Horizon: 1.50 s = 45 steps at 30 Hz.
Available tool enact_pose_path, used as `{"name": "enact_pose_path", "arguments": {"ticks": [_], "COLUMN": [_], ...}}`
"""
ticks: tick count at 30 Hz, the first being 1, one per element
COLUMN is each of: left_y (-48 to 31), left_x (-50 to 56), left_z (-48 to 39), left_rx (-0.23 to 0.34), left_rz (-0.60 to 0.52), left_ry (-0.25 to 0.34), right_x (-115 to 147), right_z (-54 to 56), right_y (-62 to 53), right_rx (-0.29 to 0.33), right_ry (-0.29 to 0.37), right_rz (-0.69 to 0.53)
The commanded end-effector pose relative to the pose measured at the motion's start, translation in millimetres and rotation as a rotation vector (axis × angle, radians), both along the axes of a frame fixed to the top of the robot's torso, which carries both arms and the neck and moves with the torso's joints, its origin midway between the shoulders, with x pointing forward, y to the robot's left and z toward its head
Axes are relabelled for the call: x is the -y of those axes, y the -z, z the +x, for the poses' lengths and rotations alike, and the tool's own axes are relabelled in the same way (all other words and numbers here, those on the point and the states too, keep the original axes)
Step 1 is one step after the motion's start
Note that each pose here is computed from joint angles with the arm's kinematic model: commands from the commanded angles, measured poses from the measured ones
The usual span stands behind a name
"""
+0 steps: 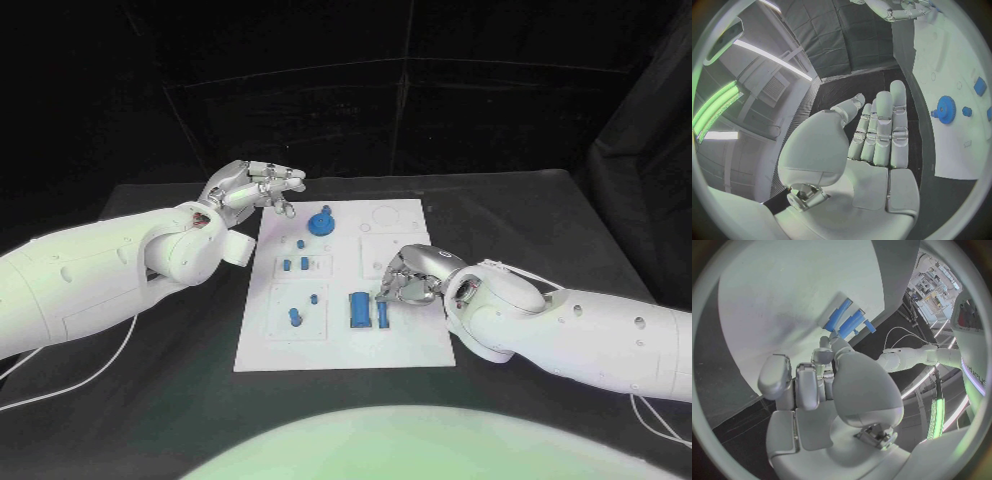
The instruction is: Assemble the parts on the task board
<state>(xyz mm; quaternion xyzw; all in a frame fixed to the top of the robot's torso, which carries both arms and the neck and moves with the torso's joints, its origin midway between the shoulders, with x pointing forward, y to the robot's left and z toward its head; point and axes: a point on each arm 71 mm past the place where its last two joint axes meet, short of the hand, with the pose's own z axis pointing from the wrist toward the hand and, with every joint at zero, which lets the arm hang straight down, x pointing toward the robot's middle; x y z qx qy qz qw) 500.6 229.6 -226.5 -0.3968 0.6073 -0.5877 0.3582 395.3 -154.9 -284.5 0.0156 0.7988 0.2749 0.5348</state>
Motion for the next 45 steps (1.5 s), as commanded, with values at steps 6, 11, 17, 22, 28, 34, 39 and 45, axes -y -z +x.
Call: {"name": "enact_pose_path", "arguments": {"ticks": [6, 11, 17, 22, 28, 34, 39, 45], "left_y": [-0.7, -0.6, -0.4, -0.3, 0.0, 0.4, 3.4, 8.4], "left_x": [0.8, 0.0, -0.3, -0.4, -1.4, -2.2, -5.5, -14.4], "left_z": [0.2, 0.4, 0.5, 0.5, 0.9, 1.8, 4.5, 10.9], "left_rx": [0.000, 0.000, -0.002, -0.003, -0.003, 0.001, 0.001, 0.005], "left_rz": [-0.008, -0.007, -0.006, -0.005, -0.003, -0.004, 0.005, -0.021], "left_ry": [0.009, 0.007, 0.007, 0.007, 0.004, 0.002, -0.016, -0.062], "right_x": [-2.6, -2.6, -0.9, -0.4, 4.2, 19.4, 40.3, 63.4], "right_z": [-3.9, -4.8, -3.3, -3.6, -7.5, -7.2, 24.9, 70.4], "right_y": [7.1, 6.9, 3.4, 0.5, -5.9, -14.4, -26.3, -33.4], "right_rx": [-0.010, 0.027, 0.074, 0.088, 0.063, -0.070, -0.135, -0.151], "right_ry": [-0.037, -0.011, 0.028, 0.034, 0.014, 0.054, 0.116, 0.198], "right_rz": [-0.065, -0.026, 0.052, 0.121, 0.285, 0.543, 0.726, 0.888]}}
